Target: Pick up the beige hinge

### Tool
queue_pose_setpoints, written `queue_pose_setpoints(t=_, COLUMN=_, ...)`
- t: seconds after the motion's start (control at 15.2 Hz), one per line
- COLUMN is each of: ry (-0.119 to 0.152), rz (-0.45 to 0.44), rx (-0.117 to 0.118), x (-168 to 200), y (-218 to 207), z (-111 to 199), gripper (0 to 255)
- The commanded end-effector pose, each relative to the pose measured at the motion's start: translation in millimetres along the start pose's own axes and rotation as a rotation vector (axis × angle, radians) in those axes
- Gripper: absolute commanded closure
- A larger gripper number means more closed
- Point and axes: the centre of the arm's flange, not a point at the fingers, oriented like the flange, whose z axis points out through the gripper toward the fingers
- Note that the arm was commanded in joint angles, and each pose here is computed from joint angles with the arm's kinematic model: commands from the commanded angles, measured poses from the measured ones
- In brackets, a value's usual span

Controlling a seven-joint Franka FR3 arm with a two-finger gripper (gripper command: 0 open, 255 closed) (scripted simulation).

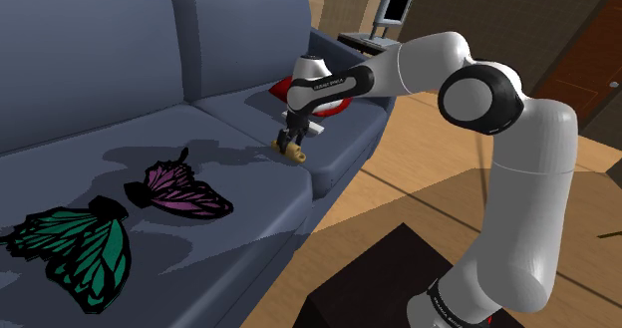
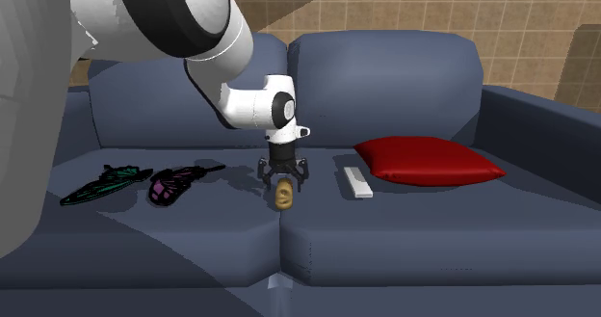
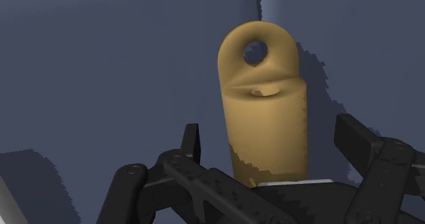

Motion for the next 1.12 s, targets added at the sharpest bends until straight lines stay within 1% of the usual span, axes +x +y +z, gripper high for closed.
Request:
queue_pose_setpoints(t=0.0, ry=0.001, rz=0.0, rx=0.0, x=0, y=0, z=3, gripper=0)
queue_pose_setpoints(t=0.07, ry=0.001, rz=0.0, rx=0.0, x=1, y=1, z=4, gripper=255)
queue_pose_setpoints(t=0.66, ry=0.001, rz=0.0, rx=0.0, x=0, y=0, z=3, gripper=255)
queue_pose_setpoints(t=1.06, ry=0.001, rz=0.0, rx=0.0, x=0, y=1, z=-28, gripper=255)
